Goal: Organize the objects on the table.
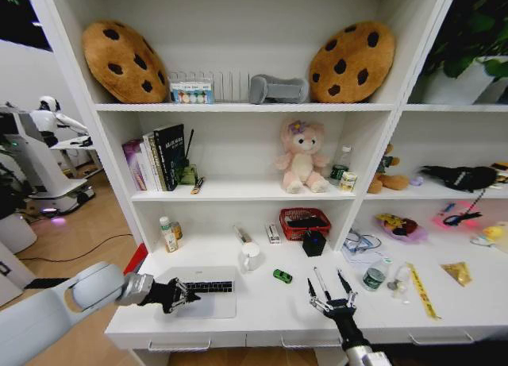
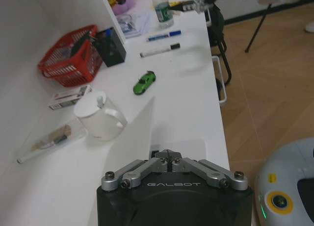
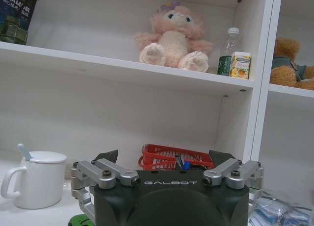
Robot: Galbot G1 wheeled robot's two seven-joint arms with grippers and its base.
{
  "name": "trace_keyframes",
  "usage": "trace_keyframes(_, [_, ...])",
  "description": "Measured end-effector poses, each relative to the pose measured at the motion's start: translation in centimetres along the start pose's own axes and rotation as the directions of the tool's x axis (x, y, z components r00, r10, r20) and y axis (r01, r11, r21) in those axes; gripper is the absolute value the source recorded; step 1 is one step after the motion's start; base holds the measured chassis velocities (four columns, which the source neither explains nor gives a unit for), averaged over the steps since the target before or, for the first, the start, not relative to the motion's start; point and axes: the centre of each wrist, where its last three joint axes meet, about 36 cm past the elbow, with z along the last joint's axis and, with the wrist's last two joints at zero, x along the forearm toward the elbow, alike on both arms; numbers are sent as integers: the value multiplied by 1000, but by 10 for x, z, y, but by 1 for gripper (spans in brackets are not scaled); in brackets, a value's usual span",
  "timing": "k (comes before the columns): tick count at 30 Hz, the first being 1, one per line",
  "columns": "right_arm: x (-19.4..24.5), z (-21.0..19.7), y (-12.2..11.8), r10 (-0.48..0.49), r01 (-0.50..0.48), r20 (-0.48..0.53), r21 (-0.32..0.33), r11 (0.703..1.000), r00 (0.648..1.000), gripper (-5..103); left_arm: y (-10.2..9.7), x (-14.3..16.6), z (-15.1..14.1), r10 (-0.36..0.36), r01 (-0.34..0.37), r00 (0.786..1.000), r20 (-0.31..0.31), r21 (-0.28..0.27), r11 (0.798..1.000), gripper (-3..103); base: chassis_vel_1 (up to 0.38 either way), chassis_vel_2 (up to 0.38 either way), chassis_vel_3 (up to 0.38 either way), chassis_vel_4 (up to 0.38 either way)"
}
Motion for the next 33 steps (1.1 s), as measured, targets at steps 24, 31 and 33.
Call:
trace_keyframes(24, [1,0,-8,64,-64,-16,-14,998,998,100,-7,-23,18,-392,385,920,-8,204,900,0,0,0,0,0])
trace_keyframes(31, [7,7,-3,76,-77,-31,-24,997,997,100,-18,-30,26,-327,325,945,-23,193,926,0,0,0,0,0])
trace_keyframes(33, [9,9,-1,81,-82,-35,-27,996,996,100,-21,-31,29,-317,317,948,-29,183,931,0,0,0,0,0])
